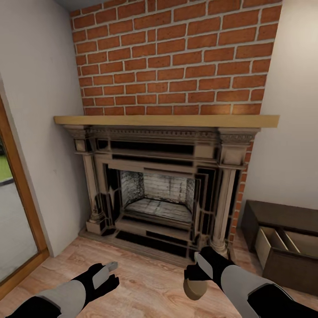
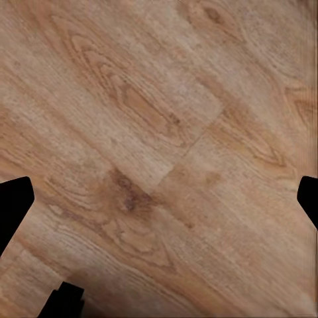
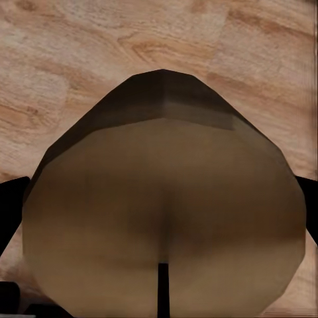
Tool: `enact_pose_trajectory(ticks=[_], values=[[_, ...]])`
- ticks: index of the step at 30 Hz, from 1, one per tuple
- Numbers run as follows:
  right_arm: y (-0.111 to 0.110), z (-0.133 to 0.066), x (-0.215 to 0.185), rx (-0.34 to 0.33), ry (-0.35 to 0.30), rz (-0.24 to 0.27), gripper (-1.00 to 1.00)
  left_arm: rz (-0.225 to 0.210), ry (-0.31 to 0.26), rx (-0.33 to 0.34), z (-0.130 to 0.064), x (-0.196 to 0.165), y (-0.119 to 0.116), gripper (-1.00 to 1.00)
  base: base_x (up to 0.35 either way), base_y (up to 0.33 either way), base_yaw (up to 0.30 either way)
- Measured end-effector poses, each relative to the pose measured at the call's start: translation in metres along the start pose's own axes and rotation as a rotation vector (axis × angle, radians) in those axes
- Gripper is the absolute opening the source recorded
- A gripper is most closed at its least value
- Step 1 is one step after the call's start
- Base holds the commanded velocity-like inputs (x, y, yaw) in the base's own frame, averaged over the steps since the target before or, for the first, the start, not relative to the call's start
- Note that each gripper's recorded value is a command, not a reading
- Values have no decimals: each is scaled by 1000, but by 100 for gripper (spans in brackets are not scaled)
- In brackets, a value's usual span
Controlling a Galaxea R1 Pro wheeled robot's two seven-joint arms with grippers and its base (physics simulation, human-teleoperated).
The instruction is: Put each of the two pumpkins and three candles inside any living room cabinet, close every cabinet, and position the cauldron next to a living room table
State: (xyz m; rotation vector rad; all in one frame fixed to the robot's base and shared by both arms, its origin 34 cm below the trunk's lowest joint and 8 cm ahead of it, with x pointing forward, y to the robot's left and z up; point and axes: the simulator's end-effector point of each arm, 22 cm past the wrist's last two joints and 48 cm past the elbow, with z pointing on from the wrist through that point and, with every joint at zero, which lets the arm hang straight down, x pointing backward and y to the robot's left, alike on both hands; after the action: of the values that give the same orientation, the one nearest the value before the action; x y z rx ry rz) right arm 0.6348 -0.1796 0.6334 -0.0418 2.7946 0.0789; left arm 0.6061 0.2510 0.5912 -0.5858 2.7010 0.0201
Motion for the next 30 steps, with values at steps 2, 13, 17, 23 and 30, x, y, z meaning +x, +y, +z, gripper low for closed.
enact_pose_trajectory(ticks=[2, 13, 17, 23, 30], values=[[0, -3, -2, 1, 0, -2, -100, 0, 1, -1, -3, -1, 0, 100, 0, 0, -56], [1, -21, -9, 0, 1, 0, -100, 0, 2, -1, -21, -9, -2, 100, 0, 0, -200], [1, -27, -12, 0, 1, 0, -100, 1, 2, 0, -27, -12, -3, 100, 0, 0, -292], [2, -37, -16, 0, 1, 0, -100, 1, 2, 0, -36, -16, -4, 100, 0, 0, -293], [2, -48, -20, 0, 2, 0, -100, 1, 2, 0, -47, -20, -5, 100, 0, 0, -294]])
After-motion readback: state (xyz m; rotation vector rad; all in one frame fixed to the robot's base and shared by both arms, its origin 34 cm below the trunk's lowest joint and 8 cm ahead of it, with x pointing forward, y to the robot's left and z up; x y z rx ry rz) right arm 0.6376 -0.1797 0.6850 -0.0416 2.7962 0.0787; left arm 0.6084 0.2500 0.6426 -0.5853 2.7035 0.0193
